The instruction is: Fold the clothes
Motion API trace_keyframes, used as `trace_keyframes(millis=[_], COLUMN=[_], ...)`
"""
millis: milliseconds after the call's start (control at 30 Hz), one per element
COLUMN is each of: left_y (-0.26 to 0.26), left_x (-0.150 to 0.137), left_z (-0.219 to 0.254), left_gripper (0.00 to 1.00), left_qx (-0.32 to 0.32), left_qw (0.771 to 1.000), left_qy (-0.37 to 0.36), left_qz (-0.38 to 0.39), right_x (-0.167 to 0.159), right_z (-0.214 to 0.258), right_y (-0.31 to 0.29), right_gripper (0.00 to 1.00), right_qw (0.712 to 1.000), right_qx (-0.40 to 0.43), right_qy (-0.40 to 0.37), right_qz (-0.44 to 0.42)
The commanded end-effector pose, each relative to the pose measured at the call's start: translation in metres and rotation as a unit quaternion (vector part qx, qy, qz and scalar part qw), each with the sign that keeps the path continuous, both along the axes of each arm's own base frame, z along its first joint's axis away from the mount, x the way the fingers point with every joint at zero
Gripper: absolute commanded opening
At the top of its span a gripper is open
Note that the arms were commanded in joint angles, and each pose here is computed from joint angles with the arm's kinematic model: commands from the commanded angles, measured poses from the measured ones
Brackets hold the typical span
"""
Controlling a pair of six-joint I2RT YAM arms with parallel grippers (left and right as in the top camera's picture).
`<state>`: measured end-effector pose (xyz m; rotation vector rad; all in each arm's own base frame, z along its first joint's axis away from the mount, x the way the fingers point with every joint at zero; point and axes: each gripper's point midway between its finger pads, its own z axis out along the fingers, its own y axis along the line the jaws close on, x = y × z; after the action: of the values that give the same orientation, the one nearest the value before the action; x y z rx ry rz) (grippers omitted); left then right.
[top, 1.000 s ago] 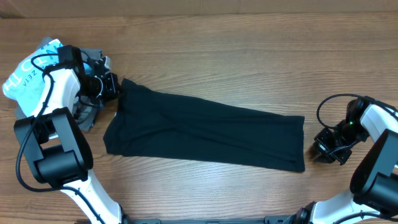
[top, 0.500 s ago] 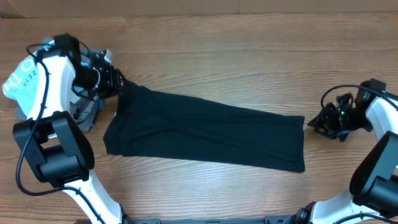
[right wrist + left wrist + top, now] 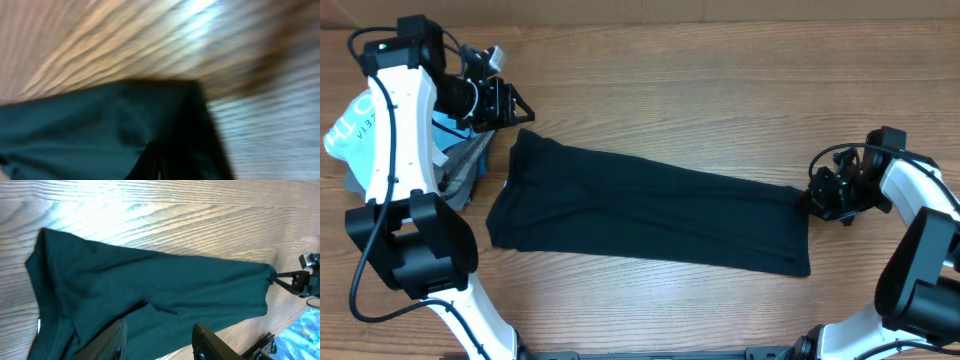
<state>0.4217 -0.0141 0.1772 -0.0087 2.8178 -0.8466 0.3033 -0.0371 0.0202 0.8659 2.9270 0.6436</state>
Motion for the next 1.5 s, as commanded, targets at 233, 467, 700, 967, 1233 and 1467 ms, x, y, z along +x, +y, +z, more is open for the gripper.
trace_keyframes(millis=[233, 467, 700, 967, 1233, 1467], left_y=[-0.014, -0.016, -0.017, -0.019, -0.021, -0.05], left_x=[-0.005, -0.008, -0.016, -0.024, -0.038, -0.073], left_z=[0.014, 0.037, 0.064, 0.065, 0.054, 0.005], left_gripper=[0.46, 0.47, 0.49, 0.5, 0.51, 0.44], left_qx=[0.001, 0.002, 0.01, 0.009, 0.038, 0.066], left_qw=[1.0, 0.999, 0.997, 0.998, 0.998, 0.99], left_qy=[-0.012, -0.035, -0.066, -0.054, -0.02, 0.078], left_qz=[-0.027, -0.028, -0.028, -0.033, -0.046, -0.097], right_x=[0.004, -0.031, -0.036, 0.021, 0.087, 0.105], right_z=[0.026, 0.012, -0.015, -0.02, 0.016, 0.092], right_y=[-0.034, -0.004, 0.011, -0.022, -0.03, -0.044], right_gripper=[0.42, 0.47, 0.18, 0.13, 0.48, 0.55], right_qw=[0.997, 0.998, 0.999, 0.993, 0.976, 0.961], right_qx=[-0.004, 0.019, 0.007, -0.058, -0.037, 0.017], right_qy=[0.003, 0.054, 0.052, -0.045, -0.192, -0.259], right_qz=[-0.072, -0.012, -0.006, -0.092, -0.092, -0.1])
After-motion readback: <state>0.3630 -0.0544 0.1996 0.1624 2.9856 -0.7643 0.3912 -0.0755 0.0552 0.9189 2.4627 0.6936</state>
